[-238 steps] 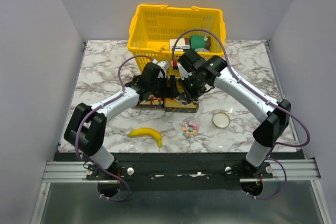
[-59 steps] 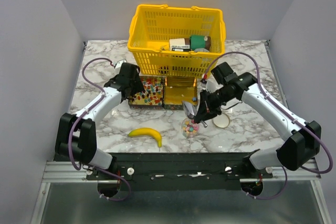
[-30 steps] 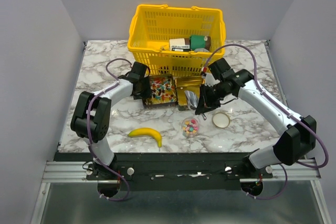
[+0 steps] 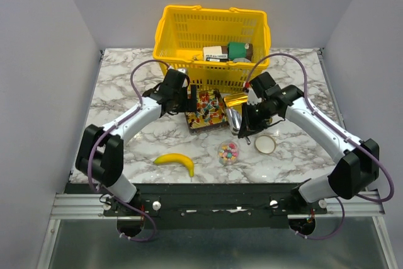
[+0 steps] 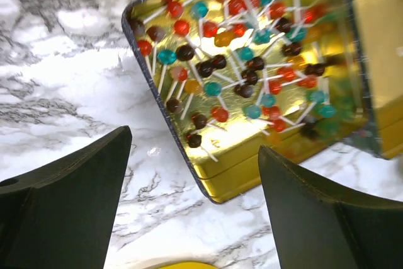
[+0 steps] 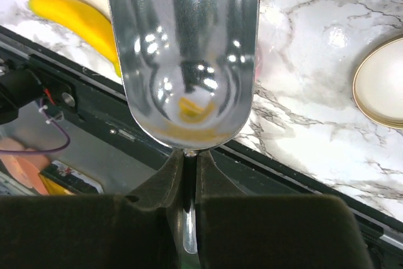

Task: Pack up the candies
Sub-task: Move the storage box to the center of the board, then adjust the spatula.

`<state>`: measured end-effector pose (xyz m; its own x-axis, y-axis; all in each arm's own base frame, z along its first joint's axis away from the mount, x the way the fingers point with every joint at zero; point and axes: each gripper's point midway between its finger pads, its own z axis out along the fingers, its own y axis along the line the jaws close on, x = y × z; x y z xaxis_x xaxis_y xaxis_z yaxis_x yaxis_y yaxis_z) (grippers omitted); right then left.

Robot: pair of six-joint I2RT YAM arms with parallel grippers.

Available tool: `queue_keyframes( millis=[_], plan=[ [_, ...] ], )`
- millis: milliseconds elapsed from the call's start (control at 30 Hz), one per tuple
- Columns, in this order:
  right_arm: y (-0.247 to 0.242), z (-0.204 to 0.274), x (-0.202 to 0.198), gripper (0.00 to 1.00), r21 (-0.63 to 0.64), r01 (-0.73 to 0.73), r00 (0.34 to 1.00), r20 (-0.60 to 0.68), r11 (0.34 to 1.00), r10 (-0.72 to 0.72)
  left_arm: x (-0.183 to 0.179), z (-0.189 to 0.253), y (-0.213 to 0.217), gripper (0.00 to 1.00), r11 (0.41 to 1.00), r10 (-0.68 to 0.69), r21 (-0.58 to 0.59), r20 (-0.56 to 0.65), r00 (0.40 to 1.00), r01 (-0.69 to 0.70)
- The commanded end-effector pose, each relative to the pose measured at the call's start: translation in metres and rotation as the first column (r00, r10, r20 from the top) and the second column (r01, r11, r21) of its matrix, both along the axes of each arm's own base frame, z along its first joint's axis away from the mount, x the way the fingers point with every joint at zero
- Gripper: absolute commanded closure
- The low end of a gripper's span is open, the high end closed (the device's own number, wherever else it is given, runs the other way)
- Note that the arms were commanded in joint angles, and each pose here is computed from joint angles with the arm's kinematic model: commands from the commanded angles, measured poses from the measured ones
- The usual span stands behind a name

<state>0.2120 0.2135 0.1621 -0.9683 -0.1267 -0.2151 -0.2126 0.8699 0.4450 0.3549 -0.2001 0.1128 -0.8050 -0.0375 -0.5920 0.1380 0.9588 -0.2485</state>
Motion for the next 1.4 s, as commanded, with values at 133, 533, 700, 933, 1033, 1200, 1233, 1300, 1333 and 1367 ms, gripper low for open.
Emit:
queue_keyframes(
  millis=[133, 533, 700, 933, 1033, 1200, 1233, 1300, 1333, 1367],
  plan=[
    [0.023, 0.007, 0.014, 0.99, -0.073, -0.153, 0.966, 0.198, 0.986, 0.164, -0.005, 0.091, -0.04, 0.07, 0.954, -0.138, -0.238, 0.188, 0.972, 0.182],
    [0.048, 0.038, 0.022, 0.99, -0.15, -0.262, 0.891, 0.342, 0.953, 0.299, -0.038, 0.097, -0.077, 0.13, 0.828, -0.358, -0.377, 0.214, 0.909, 0.414],
    [0.05, 0.057, 0.027, 0.99, -0.129, -0.248, 0.873, 0.4, 0.96, 0.279, -0.045, 0.077, -0.075, 0.22, 0.837, -0.382, -0.36, 0.157, 0.911, 0.413],
    [0.063, 0.093, 0.03, 0.99, -0.026, -0.248, 0.846, 0.482, 0.968, 0.23, -0.045, 0.059, -0.073, 0.25, 0.876, -0.366, -0.304, 0.089, 0.927, 0.375],
    [0.07, 0.095, 0.03, 0.99, -0.003, -0.256, 0.85, 0.476, 0.967, 0.226, -0.044, 0.058, -0.074, 0.25, 0.88, -0.365, -0.294, 0.086, 0.927, 0.374],
    [0.075, 0.094, 0.034, 0.99, 0.008, -0.247, 0.858, 0.467, 0.969, 0.215, -0.042, 0.055, -0.077, 0.26, 0.884, -0.366, -0.281, 0.081, 0.927, 0.374],
    [0.077, 0.092, 0.035, 0.99, 0.01, -0.249, 0.858, 0.465, 0.968, 0.216, -0.042, 0.056, -0.078, 0.26, 0.885, -0.367, -0.279, 0.078, 0.927, 0.374],
    [0.078, 0.089, 0.037, 0.99, 0.008, -0.242, 0.866, 0.453, 0.97, 0.212, -0.041, 0.061, -0.078, 0.25, 0.885, -0.367, -0.274, 0.085, 0.926, 0.376],
    [0.078, 0.086, 0.036, 0.99, 0.002, -0.241, 0.869, 0.446, 0.971, 0.215, -0.038, 0.064, -0.076, 0.26, 0.893, -0.355, -0.261, 0.096, 0.93, 0.367],
    [0.076, 0.081, 0.036, 0.99, -0.01, -0.232, 0.877, 0.43, 0.973, 0.213, -0.037, 0.066, -0.074, 0.25, 0.895, -0.352, -0.252, 0.104, 0.93, 0.367]
  ],
)
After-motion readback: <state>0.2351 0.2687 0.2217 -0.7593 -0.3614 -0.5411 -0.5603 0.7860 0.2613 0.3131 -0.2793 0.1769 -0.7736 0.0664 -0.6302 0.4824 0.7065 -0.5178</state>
